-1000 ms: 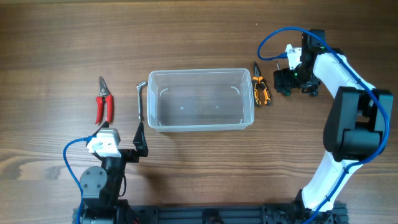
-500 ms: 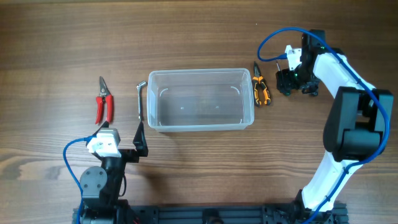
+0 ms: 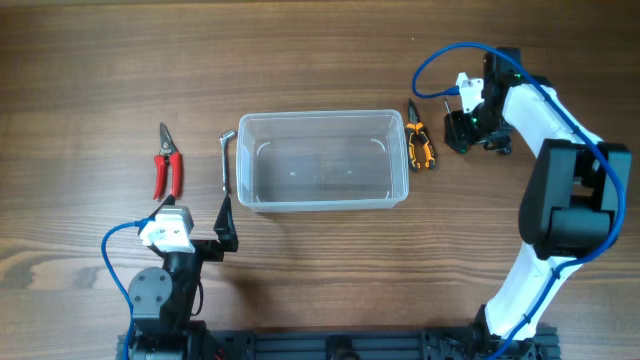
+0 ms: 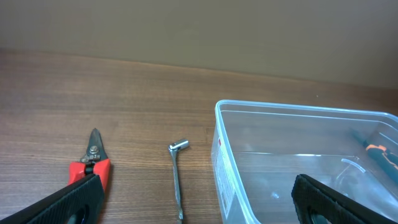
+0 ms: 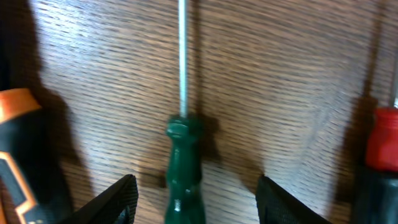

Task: Pack container
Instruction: 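Lower the right gripper and close it on the green screwdriver handle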

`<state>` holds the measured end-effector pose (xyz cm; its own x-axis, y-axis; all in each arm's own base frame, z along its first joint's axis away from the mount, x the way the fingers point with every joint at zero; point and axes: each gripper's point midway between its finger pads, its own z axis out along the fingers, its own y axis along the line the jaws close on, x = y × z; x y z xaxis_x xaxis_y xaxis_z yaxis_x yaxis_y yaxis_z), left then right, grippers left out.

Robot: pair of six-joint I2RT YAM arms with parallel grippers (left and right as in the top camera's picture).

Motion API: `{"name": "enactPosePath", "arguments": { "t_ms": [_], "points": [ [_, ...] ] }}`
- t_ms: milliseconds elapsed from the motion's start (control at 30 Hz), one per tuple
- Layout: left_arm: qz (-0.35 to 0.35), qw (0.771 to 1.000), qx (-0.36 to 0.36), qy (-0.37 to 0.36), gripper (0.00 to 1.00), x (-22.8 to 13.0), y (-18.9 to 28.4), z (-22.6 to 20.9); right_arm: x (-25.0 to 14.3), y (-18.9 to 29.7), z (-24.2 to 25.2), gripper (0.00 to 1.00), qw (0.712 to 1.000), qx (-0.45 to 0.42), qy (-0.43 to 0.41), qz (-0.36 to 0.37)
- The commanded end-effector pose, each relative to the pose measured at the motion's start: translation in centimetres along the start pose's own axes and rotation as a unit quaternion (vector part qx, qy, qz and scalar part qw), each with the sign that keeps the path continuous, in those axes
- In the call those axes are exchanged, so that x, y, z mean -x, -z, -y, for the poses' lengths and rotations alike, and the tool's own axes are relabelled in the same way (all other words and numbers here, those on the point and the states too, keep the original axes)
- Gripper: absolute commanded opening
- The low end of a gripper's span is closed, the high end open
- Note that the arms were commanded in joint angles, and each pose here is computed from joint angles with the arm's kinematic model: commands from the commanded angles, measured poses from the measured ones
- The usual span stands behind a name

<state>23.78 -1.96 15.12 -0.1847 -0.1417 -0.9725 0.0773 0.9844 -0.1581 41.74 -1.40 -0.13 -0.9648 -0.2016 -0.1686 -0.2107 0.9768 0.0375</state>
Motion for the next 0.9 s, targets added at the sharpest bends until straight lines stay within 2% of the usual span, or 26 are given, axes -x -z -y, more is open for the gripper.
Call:
{"name": "enactPosePath", "arguments": {
  "t_ms": [0,567,733,767,867],
  "points": [
    [0.001,1.000,-0.004,-0.009,1.00,-0.1,0.0,0.1,0.8,-0.9,-1.3,0.61,1.000,0.017,0.008,0.000],
    [0.001,1.000,-0.004,-0.009,1.00,-0.1,0.0,0.1,-0.2,-0.9,0.0,0.58,0.999,-0.024,0.020,-0.026],
    [0.001,1.000,-0.004,-0.009,1.00,-0.1,0.0,0.1,-0.2,-0.9,0.0,0.50,0.999,-0.024,0.020,-0.026],
    [0.001,1.000,-0.004,-0.009,1.00,-0.1,0.0,0.1,-0.2,-0.9,-0.1,0.40,0.999,-0.024,0.020,-0.027],
    [0.001,1.000,-0.004,-0.009,1.00,-0.1,0.0,0.1,-0.3,-0.9,-0.1,0.38,0.999,-0.024,0.020,-0.028]
  ]
}}
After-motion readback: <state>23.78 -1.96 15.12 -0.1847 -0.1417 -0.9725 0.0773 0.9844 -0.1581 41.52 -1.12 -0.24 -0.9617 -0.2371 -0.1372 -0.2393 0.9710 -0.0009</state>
